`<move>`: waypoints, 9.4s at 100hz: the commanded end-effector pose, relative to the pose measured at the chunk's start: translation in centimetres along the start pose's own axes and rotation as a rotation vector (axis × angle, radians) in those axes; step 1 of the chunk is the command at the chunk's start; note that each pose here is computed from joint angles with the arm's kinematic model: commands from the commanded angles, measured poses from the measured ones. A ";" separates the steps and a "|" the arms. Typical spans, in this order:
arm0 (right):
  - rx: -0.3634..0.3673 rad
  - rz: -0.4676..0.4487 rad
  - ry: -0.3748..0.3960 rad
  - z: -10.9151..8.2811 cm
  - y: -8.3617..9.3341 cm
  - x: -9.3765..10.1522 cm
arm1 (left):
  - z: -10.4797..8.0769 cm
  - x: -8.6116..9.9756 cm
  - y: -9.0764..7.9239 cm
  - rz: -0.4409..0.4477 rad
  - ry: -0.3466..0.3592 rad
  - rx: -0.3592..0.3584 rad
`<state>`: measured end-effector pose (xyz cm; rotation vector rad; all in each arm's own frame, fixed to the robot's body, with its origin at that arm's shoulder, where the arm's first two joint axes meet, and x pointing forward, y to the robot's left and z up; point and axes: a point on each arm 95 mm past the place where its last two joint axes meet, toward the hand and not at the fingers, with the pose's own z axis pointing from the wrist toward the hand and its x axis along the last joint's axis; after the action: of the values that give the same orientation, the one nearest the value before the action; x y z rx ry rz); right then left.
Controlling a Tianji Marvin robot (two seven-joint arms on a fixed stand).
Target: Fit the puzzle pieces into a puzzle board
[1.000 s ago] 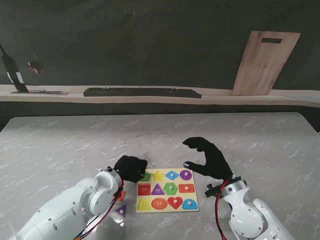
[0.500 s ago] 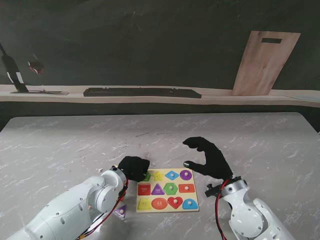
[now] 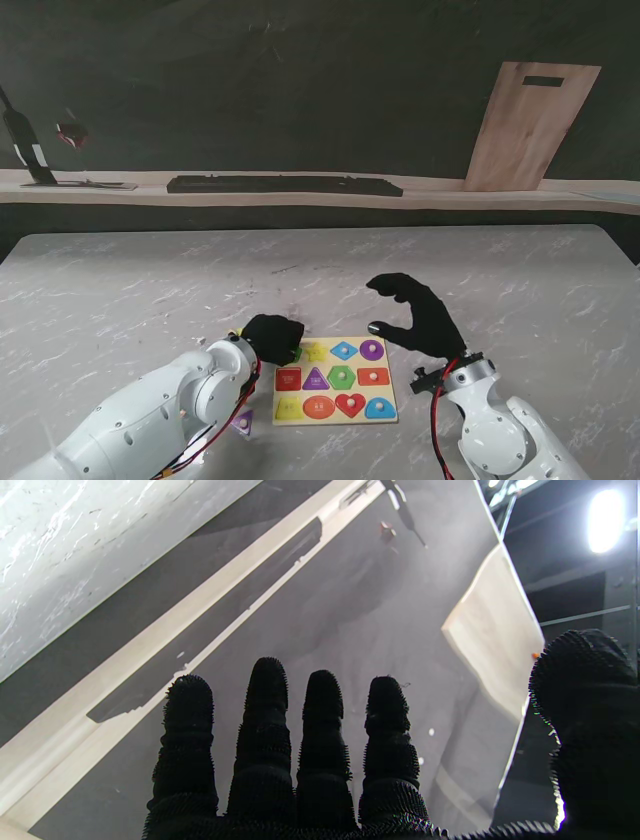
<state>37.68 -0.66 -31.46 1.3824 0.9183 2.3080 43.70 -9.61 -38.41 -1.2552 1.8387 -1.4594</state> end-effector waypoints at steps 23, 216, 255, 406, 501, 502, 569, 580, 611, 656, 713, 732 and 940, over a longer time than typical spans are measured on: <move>0.001 0.010 0.005 -0.2 -0.3 0.3 | -0.7 -0.2 0.9 0.059 -0.013 -0.086; 0.004 0.013 0.001 -0.2 -0.4 0.1 | -6.1 -6.9 -3.0 0.235 -0.163 0.084; -0.004 0.016 -0.004 -0.2 -0.2 -0.1 | -5.7 -8.7 -2.0 0.272 -0.195 0.069; -0.007 0.012 -0.005 -0.3 -0.1 -0.2 | -3.8 -9.1 -0.4 0.232 -0.188 0.039; -0.009 0.010 -0.004 -0.3 -0.1 -0.1 | -4.0 -4.7 -3.1 0.196 -0.031 0.120; -0.009 0.010 -0.004 -0.3 -0.1 -0.1 | -4.0 -4.6 -3.2 0.191 -0.027 0.121; -0.010 0.013 -0.005 -0.2 -0.1 -0.2 | -0.2 1.6 -4.2 0.084 0.157 0.096; -0.011 0.011 -0.004 -0.3 0.0 -0.2 | 0.5 2.1 -3.8 0.071 0.168 0.081; -0.009 0.013 -0.005 -0.3 0.0 -0.2 | 1.9 3.6 -3.0 0.043 0.183 0.026; -0.010 0.015 -0.004 -0.3 0.0 -0.1 | 3.1 4.1 -2.3 0.019 0.109 -0.032; -0.010 0.014 -0.004 -0.3 0.0 -0.2 | 4.0 4.0 -1.7 0.029 0.037 -0.057; -0.009 0.015 -0.004 -0.3 0.0 -0.2 | 4.3 3.8 -1.4 0.052 0.023 -0.061; -0.007 0.018 -0.002 -0.3 -0.1 -0.1 | 2.8 3.2 -1.2 0.129 0.064 -0.032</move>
<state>37.76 -1.10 -31.56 1.3934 0.8994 2.3131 45.06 -13.80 -37.73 -1.0952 1.9712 -1.4049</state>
